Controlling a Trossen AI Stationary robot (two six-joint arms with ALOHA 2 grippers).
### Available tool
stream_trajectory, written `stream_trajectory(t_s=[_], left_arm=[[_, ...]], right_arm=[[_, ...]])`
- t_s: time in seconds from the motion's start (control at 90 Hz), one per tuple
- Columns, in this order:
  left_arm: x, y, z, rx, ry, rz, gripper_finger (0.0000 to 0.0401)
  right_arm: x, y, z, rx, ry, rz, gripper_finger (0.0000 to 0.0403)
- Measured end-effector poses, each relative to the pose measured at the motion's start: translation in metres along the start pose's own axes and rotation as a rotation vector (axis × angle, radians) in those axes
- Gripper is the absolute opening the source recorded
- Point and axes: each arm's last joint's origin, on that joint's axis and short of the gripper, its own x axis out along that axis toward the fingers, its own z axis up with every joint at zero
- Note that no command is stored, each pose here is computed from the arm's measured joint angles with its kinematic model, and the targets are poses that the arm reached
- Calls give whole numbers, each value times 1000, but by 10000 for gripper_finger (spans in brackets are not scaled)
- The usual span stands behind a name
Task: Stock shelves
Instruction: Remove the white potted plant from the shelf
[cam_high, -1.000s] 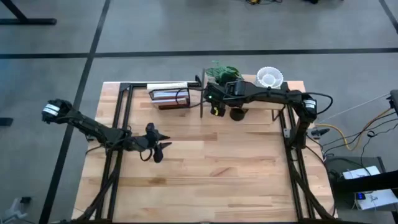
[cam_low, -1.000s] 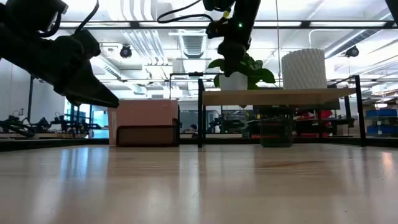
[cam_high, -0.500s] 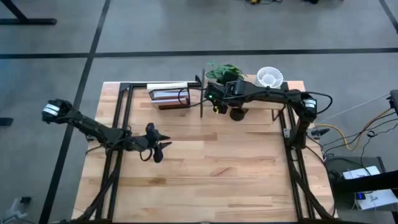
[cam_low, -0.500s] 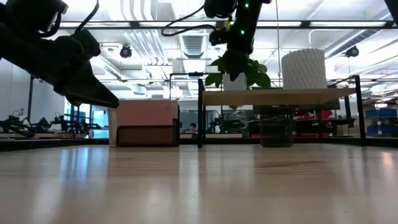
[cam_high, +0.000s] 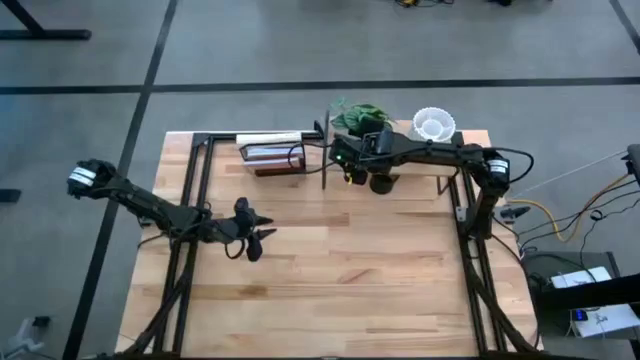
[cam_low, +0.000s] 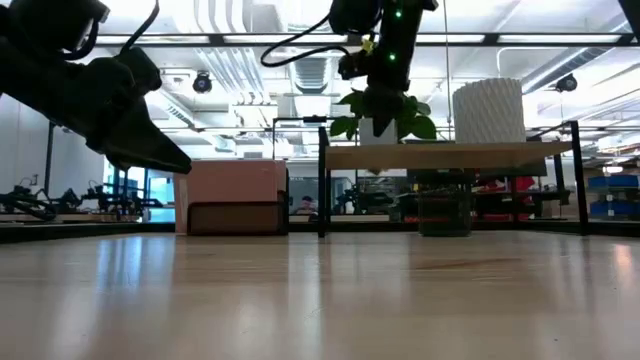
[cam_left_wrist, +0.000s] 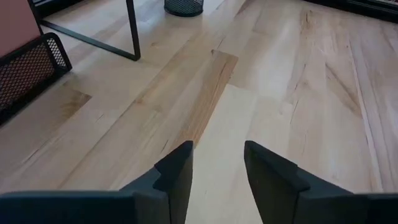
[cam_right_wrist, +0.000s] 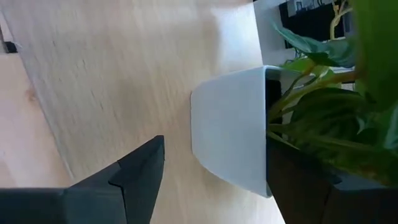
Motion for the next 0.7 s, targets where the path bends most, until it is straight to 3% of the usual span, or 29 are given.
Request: stream_trajectory(t_s=[0.456, 0.7], left_arm=[[0, 0, 0, 0, 0, 0, 109], [0, 0, 0, -1, -1, 0, 102]], right_arm=[[-15, 18, -6, -103, 32, 82, 215], [-23, 19, -7, -93, 17, 80, 223]])
